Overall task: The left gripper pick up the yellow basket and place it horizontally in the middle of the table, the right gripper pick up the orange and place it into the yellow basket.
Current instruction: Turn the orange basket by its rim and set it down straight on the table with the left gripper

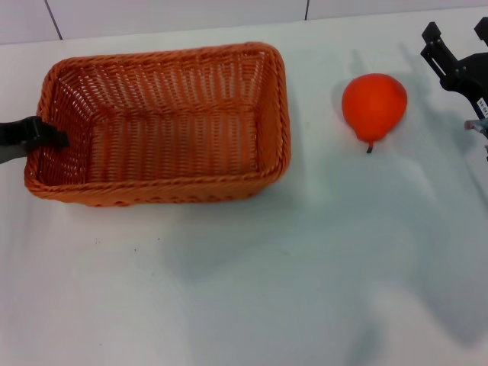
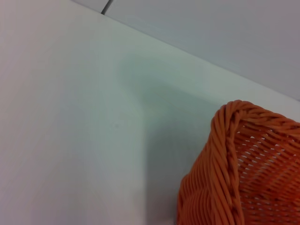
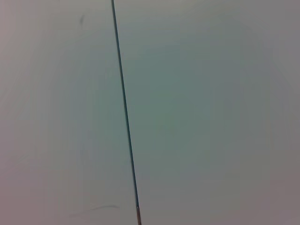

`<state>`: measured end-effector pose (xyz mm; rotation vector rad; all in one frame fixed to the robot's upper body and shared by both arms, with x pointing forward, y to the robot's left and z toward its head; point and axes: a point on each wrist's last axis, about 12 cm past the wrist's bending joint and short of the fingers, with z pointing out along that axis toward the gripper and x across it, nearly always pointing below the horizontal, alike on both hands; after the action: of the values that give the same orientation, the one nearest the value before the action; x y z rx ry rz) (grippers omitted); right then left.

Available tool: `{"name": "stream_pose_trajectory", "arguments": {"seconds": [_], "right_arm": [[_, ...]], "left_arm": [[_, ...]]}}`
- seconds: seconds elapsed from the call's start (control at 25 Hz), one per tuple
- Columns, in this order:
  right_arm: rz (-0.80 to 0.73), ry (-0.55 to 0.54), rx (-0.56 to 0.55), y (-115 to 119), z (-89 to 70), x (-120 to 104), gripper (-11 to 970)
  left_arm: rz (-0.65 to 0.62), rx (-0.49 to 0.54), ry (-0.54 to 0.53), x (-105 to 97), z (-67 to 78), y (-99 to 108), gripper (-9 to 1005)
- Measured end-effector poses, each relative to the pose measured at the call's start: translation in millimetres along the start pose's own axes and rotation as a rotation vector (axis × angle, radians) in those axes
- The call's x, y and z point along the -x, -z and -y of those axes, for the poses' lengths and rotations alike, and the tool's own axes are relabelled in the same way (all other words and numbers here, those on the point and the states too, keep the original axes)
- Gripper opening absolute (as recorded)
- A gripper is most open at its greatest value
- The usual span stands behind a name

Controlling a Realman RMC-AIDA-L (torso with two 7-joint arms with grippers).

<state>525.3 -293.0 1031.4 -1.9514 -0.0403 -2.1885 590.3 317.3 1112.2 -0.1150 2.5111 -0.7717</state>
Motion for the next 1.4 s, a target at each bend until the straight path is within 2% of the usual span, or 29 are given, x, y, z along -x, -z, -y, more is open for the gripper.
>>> {"name": "stream_pose_trajectory", "arguments": {"seconds": [0.8,1.12,1.4], "right_arm": [[0.001,0.0,-0.004,-2.8,0.9,-0.5,916],[0.004,0.002,-0.003,-3.0,0.3,-0.4,916],[0.005,0.004,-0.002,-3.0,0.2,-0.3,917]], "left_arm": [[-0.003,0.04,-0.082,2.2,9.7,-2.1,139],[0.034,0.049,-0.105,5.6,14.9,-0.1,480],[0.053,0.052,-0.159,9.3,20.1,1.1,701]]}}
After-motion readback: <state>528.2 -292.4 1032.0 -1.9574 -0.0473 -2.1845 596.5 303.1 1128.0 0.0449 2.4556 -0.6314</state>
